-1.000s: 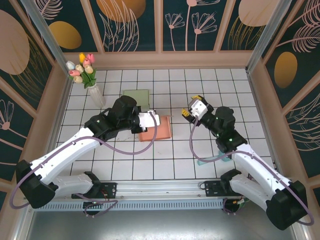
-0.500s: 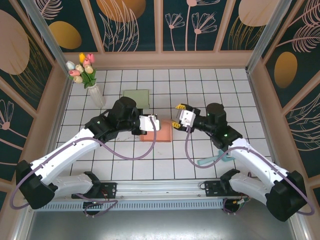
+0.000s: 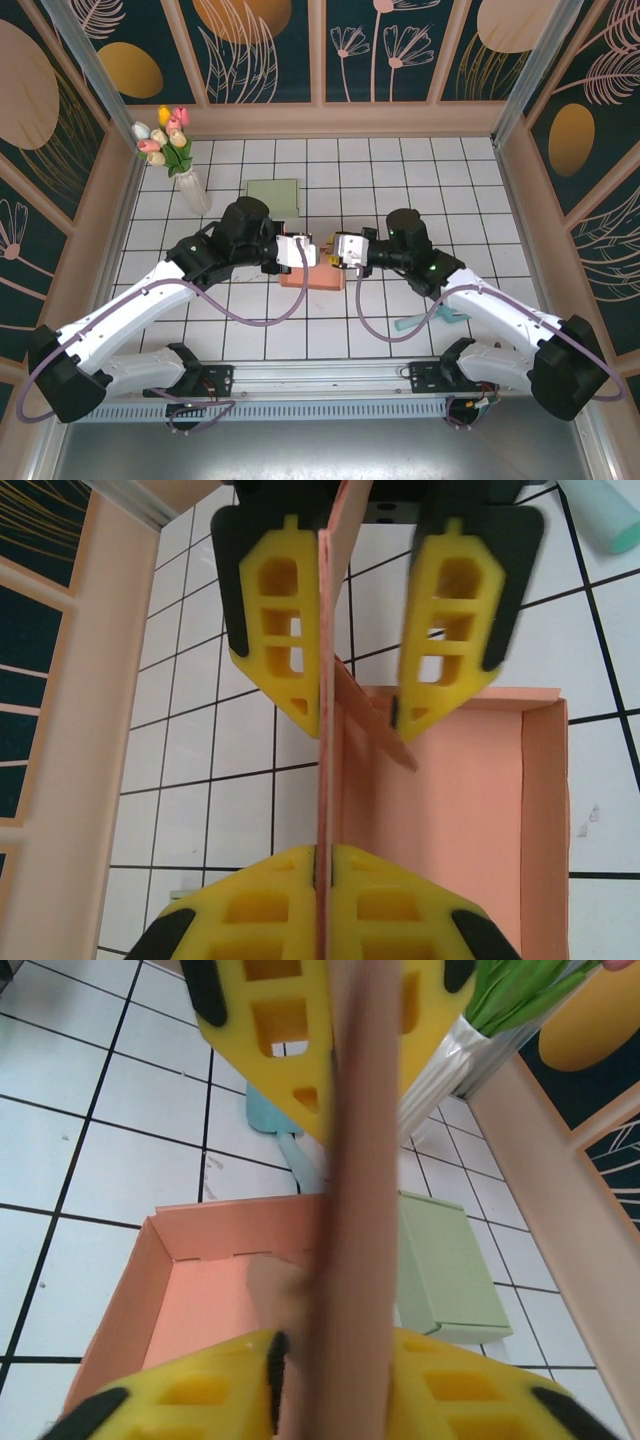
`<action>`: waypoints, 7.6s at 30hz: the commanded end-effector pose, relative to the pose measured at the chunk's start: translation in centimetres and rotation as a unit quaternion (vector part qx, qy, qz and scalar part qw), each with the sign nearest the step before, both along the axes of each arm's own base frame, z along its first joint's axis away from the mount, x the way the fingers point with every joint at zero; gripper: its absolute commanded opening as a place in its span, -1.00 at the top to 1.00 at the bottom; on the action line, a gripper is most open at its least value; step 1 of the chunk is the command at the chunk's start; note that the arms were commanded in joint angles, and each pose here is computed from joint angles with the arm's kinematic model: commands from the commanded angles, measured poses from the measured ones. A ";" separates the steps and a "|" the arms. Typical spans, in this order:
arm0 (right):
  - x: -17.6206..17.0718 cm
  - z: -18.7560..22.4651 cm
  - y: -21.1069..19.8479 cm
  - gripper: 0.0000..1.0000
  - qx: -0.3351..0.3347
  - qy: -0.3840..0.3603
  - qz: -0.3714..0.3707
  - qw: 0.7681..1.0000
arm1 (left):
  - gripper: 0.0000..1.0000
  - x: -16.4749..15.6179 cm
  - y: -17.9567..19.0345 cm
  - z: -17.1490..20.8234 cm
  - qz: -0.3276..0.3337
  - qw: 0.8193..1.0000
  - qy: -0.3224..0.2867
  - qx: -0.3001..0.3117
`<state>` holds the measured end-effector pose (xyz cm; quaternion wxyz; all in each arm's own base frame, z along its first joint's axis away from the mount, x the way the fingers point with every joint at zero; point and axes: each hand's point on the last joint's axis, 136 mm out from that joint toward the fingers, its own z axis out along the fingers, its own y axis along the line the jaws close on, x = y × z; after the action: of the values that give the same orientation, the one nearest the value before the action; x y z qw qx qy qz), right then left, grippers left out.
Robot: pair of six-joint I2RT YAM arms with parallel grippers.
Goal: Fold the paper box
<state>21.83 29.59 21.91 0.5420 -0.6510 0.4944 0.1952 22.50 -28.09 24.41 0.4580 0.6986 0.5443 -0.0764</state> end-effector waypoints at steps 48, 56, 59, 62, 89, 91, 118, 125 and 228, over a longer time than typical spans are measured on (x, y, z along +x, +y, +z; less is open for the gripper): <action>4.0 0.6 -5.4 1.00 0.058 -0.063 -0.129 0.988 | -0.18 13.4 3.1 -1.1 0.461 0.635 0.504 -0.360; 4.3 -0.1 -5.0 1.00 0.063 -0.052 -0.139 0.987 | -0.17 11.4 1.3 -1.9 0.432 0.613 0.557 -0.357; 4.9 -0.5 -5.1 1.00 0.060 -0.050 -0.158 0.984 | -0.17 10.3 0.7 -1.9 0.425 0.603 0.572 -0.360; 5.6 -1.0 -5.2 1.00 0.055 -0.055 -0.181 0.980 | -0.18 9.3 -0.3 -2.1 0.420 0.593 0.583 -0.363; 5.5 -11.0 -6.3 0.28 -0.216 -0.016 -0.196 0.956 | 0.07 8.2 0.9 -12.5 0.498 0.572 0.541 -0.365; 5.2 -11.1 -7.1 0.18 -0.249 -0.008 -0.197 0.948 | 0.02 8.2 1.2 -12.9 0.506 0.569 0.536 -0.364; 7.4 -0.4 -8.6 -0.24 0.213 0.291 -0.494 0.791 | -0.04 7.0 3.4 -15.3 0.548 0.555 0.508 -0.366; 8.1 -7.1 -6.9 -0.38 0.190 0.350 -0.557 0.729 | -0.05 6.9 4.0 -15.8 0.558 0.564 0.493 -0.356; 3.5 -21.7 -6.1 -0.34 0.134 0.379 -0.553 0.730 | -0.33 1.9 4.0 -20.8 0.728 0.445 0.441 -0.279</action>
<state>28.34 25.03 4.56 0.4641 -0.0248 0.8630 0.1979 24.47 -24.95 4.05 0.2178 -0.2231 0.9280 -0.2042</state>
